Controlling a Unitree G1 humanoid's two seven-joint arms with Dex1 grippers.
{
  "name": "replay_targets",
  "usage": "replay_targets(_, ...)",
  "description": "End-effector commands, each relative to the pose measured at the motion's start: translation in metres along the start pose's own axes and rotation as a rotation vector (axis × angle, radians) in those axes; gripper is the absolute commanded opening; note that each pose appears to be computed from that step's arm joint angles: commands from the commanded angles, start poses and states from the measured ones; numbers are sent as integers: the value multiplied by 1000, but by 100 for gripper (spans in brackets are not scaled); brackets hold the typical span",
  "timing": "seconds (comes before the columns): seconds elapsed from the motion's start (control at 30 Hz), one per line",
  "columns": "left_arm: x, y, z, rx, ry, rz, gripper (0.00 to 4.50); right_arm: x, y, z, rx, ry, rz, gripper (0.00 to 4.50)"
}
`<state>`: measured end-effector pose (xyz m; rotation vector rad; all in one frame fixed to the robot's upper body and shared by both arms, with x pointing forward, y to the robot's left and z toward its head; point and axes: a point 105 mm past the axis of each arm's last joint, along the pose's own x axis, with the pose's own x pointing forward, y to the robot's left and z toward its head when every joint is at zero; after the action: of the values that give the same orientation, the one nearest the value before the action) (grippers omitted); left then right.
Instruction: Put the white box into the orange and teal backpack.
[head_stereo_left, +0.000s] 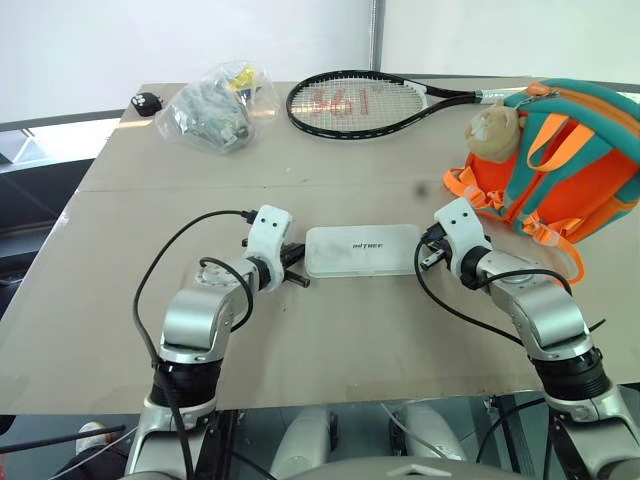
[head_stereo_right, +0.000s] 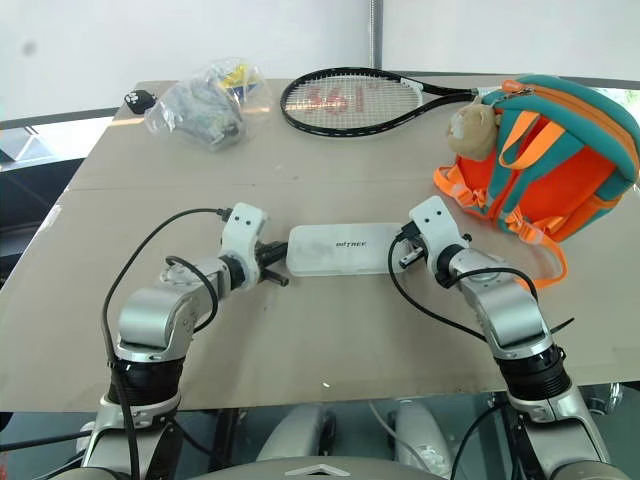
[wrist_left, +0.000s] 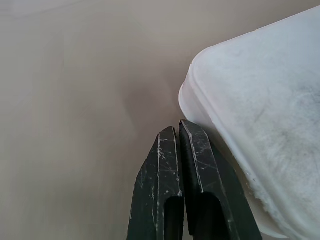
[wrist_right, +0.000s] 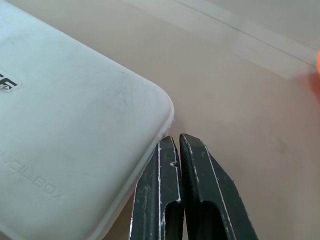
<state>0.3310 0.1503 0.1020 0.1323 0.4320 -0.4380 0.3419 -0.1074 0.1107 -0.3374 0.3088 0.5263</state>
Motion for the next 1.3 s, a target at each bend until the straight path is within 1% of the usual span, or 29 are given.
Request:
replay_targets(0.03, 5, -18, -11, 8, 10, -76, 13, 5, 20, 13, -81, -60, 101, 0)
replay_targets(0.13, 6, -16, -15, -9, -9, -75, 13, 5, 17, 6, -83, -48, 97, 0)
replay_targets(0.17, 6, -11, -14, -26, -21, -60, 34, 4, 16, 6, -84, -47, 94, 0)
replay_targets(0.23, 4, -7, -10, -32, -43, -68, 93, 2, 13, 5, -83, -49, 85, 0)
replay_targets(0.27, 2, -4, -6, -38, -58, -72, 128, 0, 11, 6, -83, -51, 82, 0)
replay_targets(0.3, -1, -1, -3, -44, -69, -85, 175, -2, 10, 6, -83, -55, 77, 0)
replay_targets(0.33, -5, 2, -1, -61, -81, -99, 195, -4, 8, 8, -82, -61, 74, 0)
replay_targets(0.37, -9, 6, 2, -83, -95, -114, 254, -6, 7, 9, -80, -71, 76, 0)
replay_targets(0.4, -13, 10, 3, -97, -104, -129, 302, -8, 5, 10, -77, -78, 79, 0)
replay_targets(0.47, -21, 15, 5, -119, -106, -163, 387, -12, 3, 11, -77, -83, 81, 0)
replay_targets(0.53, -35, 25, 5, -167, -91, -234, 436, -18, -2, 12, -70, -87, 87, 0)
replay_targets(0.6, -47, 34, 8, -240, -84, -291, 436, -23, -5, 12, -87, -81, 93, 0)
replay_targets(0.63, -52, 35, 5, -284, -53, -339, 436, -25, -6, 11, -99, -77, 96, 0)
replay_targets(0.73, -67, 33, -2, -426, 23, -466, 436, -28, -11, 11, -123, -66, 88, 0)
replay_targets(0.77, -70, 31, -1, -492, 35, -502, 436, -29, -14, 10, -130, -60, 80, 0)
replay_targets(0.83, -74, 27, 2, -571, 51, -545, 436, -31, -17, 10, -138, -52, 73, 0)
replay_targets(1.0, -63, 15, -10, -662, 121, -552, 436, -29, -4, 8, -137, -40, 116, 0)
replay_targets(1.13, -52, 5, -28, -703, 179, -536, 436, -24, 8, 5, -146, -21, 159, 0)
replay_targets(1.2, -47, 1, -35, -728, 189, -532, 436, -21, 15, 4, -149, -16, 190, 0)
replay_targets(1.3, -40, -7, -38, -750, 188, -545, 436, -17, 27, 3, -161, -4, 238, 0)
